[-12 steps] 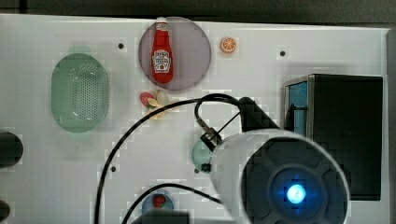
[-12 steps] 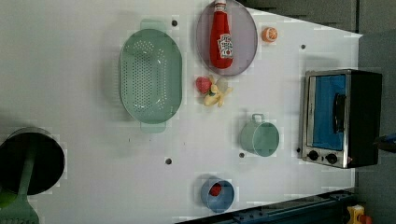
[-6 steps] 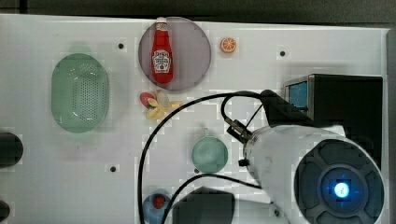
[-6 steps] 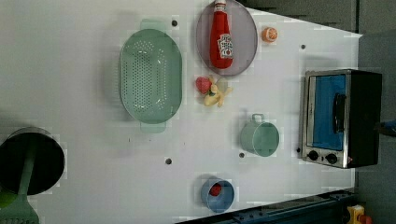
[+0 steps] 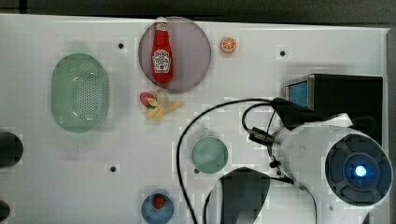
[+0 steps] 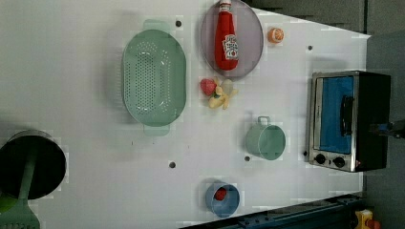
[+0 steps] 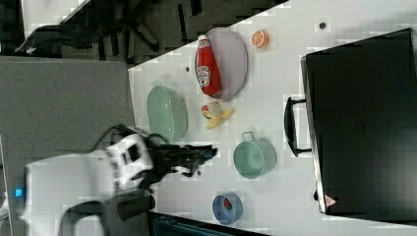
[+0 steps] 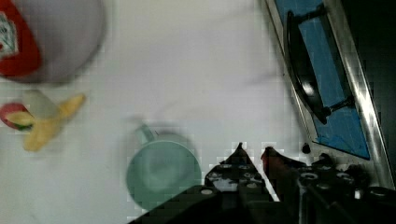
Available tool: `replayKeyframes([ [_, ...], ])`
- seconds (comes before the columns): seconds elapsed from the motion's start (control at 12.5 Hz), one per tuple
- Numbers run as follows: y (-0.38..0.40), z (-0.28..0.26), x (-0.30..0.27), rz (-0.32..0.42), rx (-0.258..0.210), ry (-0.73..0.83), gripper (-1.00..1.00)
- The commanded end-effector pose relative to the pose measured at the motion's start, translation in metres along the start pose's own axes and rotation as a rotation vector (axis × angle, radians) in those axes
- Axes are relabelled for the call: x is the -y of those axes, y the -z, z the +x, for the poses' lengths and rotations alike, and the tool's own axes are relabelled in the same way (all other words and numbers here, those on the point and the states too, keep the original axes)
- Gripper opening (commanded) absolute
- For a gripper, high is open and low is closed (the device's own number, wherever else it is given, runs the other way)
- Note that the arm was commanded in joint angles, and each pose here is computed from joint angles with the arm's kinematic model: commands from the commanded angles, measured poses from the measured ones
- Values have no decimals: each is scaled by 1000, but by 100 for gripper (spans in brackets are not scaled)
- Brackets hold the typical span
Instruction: Flap open oven.
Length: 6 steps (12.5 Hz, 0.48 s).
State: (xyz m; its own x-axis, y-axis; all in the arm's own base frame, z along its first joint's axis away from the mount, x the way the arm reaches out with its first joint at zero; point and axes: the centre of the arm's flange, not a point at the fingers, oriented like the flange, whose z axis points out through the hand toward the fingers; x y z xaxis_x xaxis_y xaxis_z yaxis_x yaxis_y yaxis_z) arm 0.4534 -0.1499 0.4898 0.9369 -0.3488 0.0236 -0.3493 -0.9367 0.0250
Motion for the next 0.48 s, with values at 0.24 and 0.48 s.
replayKeyframes([
  [0.24, -32, 22, -49, -21, -59, 235, -65],
  [0.48, -60, 34, -76, -40, -63, 214, -65],
])
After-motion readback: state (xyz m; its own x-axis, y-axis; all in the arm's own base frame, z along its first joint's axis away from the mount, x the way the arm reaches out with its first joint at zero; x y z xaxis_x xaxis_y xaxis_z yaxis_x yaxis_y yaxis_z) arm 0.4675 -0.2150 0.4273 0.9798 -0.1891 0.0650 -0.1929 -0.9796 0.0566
